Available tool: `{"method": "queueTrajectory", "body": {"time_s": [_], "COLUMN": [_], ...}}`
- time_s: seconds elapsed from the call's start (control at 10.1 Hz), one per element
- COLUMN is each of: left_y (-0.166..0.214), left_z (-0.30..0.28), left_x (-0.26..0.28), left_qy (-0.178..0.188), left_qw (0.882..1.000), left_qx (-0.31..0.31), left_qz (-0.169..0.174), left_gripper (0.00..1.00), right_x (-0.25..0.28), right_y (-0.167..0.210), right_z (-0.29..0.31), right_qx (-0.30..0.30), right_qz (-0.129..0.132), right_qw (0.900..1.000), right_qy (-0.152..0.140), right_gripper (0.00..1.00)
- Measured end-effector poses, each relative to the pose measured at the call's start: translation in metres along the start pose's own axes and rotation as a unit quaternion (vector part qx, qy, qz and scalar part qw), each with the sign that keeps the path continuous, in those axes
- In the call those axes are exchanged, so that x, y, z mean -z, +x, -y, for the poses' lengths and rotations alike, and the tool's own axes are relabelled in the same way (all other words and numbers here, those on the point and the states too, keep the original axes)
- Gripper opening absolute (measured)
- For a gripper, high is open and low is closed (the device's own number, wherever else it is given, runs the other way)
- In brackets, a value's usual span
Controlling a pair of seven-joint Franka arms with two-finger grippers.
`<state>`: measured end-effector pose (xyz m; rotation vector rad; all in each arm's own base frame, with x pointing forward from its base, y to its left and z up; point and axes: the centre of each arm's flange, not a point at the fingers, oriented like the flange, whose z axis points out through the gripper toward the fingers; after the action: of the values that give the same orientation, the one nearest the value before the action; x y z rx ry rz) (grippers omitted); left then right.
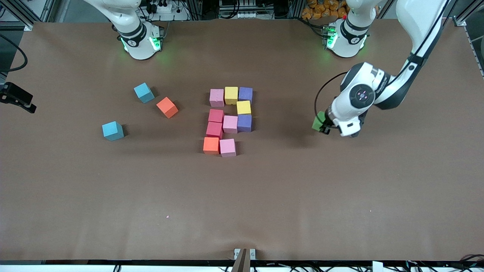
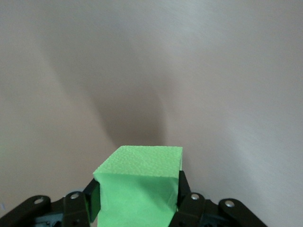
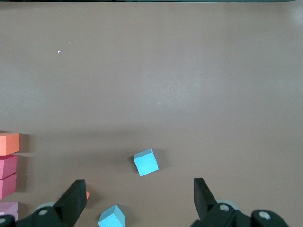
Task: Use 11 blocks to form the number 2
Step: 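Carry the green cube to the figure with the left gripper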
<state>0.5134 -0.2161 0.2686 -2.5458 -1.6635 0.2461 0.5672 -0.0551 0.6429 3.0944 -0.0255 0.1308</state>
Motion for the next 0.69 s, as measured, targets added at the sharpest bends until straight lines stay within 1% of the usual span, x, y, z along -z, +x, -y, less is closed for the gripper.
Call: {"method": "queueTrajectory", "body": {"time_s": [0.2,0.3,0.6,0.69], "left_y": [-0.04,-0.06,-0.117,-0.13], "left_z": [-0.042,-0.061,-0.112,-0.127], "left_x": [0.019,0.019,0.002,0.0], "left_qy": [-0.004,-0.007,-0.027,-0.036], "left_qw": [1.0,0.999,0.997,0.995], "left_qx": [0.015,0.024,0.07,0.089], "left_qz": [0.024,0.029,0.004,0.002], "left_gripper": [0.56,0.56,0.56,0.56], "right_x": [0.0,0.0,0.001,0.001], "right_y": [0.0,0.0,0.0,0.001], "right_z": [0.0,0.0,0.0,0.0], "right_qx": [0.0,0.0,0.0,0.0], "right_qz": [0.0,-0.001,-0.001,-0.001], "right_qw": [1.0,1.0,1.0,1.0], "right_qy": [0.0,0.0,0.0,0.0], "right_gripper": [1.0,1.0,1.0,1.0]}}
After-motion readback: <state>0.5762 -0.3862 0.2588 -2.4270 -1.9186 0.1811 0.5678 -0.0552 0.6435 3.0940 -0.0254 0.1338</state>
